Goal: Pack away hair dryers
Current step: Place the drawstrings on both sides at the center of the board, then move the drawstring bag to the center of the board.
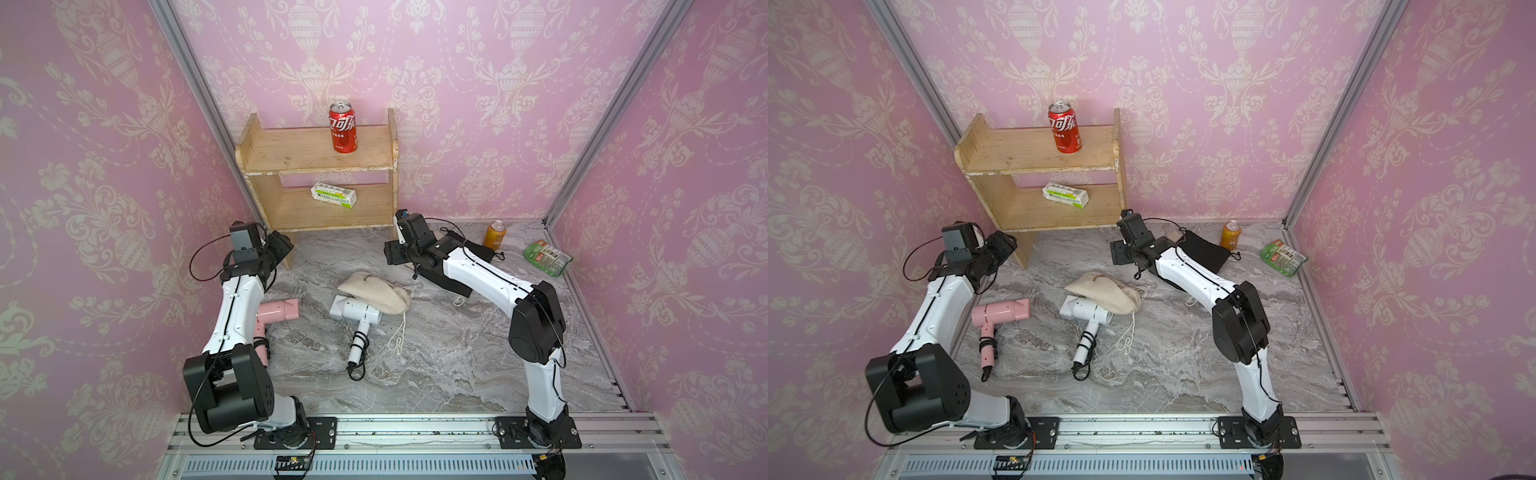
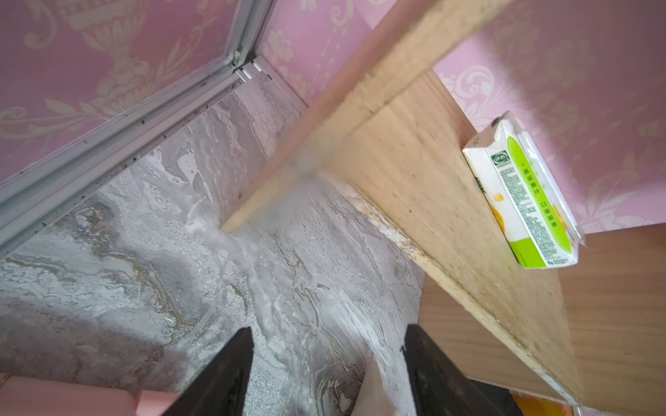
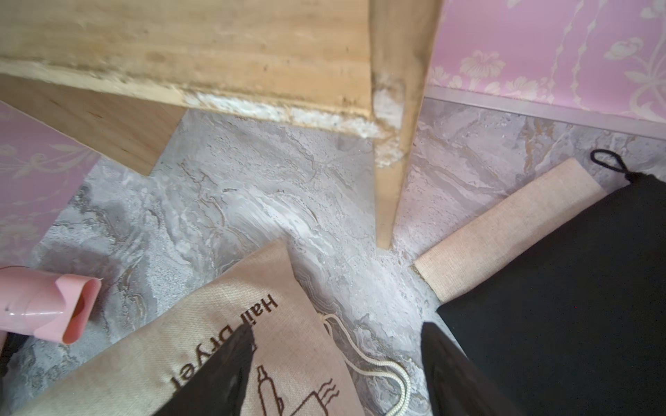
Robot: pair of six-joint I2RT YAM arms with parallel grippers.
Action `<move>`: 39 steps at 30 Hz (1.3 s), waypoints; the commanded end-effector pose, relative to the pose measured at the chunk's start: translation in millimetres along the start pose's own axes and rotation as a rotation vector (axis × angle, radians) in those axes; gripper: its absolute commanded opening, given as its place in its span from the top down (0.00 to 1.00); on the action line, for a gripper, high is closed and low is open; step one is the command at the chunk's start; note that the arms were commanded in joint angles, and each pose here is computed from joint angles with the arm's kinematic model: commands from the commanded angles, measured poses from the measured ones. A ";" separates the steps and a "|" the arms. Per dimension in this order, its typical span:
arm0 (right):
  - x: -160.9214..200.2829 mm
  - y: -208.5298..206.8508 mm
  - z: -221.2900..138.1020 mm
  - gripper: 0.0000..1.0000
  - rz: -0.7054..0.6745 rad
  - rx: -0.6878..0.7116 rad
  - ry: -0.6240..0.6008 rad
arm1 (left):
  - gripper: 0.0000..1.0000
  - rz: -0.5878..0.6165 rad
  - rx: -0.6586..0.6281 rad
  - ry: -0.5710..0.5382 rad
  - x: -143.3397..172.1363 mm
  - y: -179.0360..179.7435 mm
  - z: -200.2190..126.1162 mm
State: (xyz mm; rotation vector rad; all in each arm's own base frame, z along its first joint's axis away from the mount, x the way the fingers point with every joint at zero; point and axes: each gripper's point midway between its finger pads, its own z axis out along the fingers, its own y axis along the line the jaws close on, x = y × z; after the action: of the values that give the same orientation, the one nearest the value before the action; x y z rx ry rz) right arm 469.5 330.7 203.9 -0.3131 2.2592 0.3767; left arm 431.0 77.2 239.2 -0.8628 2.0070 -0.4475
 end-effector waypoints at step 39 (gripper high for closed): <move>96.1 93.6 40.5 0.32 -0.127 -0.383 0.064 | 0.20 0.207 -0.049 0.282 143.5 12.1 -50.2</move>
State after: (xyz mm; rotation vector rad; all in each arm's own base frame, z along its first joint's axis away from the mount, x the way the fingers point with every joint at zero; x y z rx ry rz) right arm 403.9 401.4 117.2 -0.6203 2.2243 0.6889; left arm 339.6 -16.7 180.0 -0.6456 2.3284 -0.4438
